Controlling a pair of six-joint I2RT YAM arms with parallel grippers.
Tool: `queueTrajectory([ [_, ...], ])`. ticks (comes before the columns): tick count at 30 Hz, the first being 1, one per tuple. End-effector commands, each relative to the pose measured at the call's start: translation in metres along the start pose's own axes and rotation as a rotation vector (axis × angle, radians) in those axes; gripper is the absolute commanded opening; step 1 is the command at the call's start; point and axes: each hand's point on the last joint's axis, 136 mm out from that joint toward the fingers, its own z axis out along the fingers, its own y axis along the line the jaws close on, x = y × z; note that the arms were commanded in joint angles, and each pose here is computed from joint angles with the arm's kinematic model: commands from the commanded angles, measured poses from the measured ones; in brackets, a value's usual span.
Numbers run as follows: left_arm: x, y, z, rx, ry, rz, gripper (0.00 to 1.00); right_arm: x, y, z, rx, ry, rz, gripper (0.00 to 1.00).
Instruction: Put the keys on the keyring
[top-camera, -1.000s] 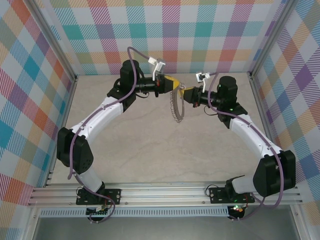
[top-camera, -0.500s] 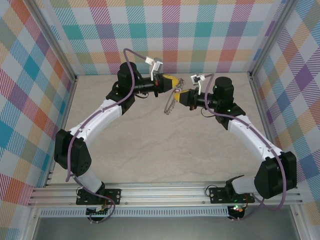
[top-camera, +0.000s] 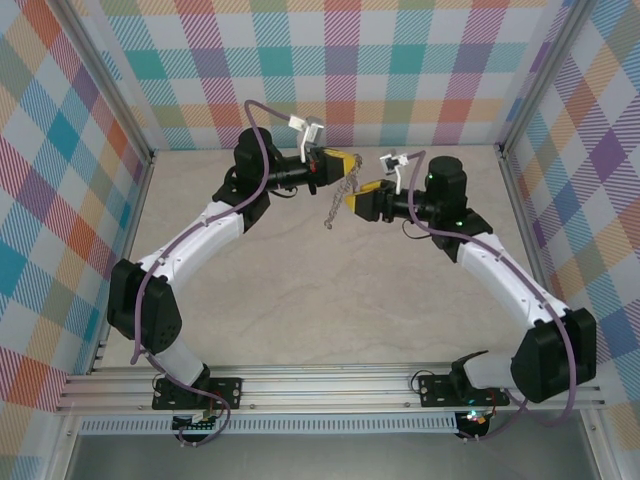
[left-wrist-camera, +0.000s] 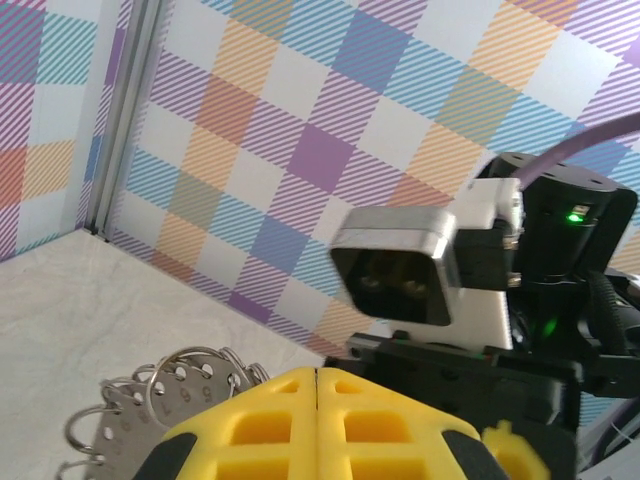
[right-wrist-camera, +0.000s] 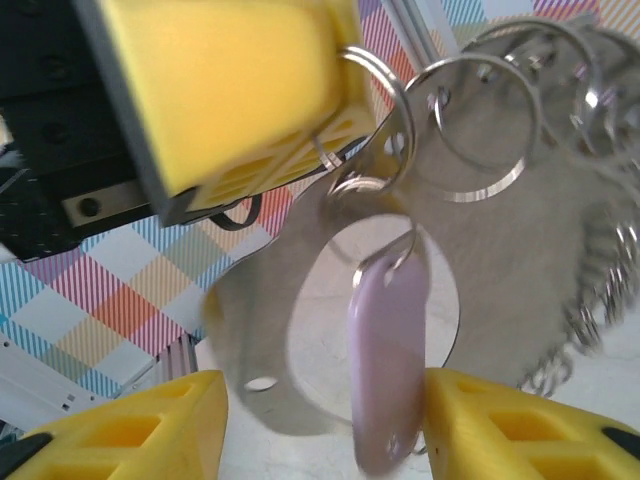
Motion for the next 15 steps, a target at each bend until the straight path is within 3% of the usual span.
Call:
queueTrajectory([
  [1,-0.026,-0.026,-0.008,0.032,-0.091,0.067,0.00,-0.013,0.005,-0.026,0.032,-0.063,-0.031,0.55],
  [6,-0.027,-0.026,-0.007,0.055,-0.114,0.045,0.00,-0.041,0.021,-0.044,0.012,-0.155,-0.044,0.57],
  [15,-0.029,-0.027,-0.007,0.071,-0.136,0.031,0.00,-0.074,0.017,-0.031,-0.068,-0.224,0.010,0.52],
])
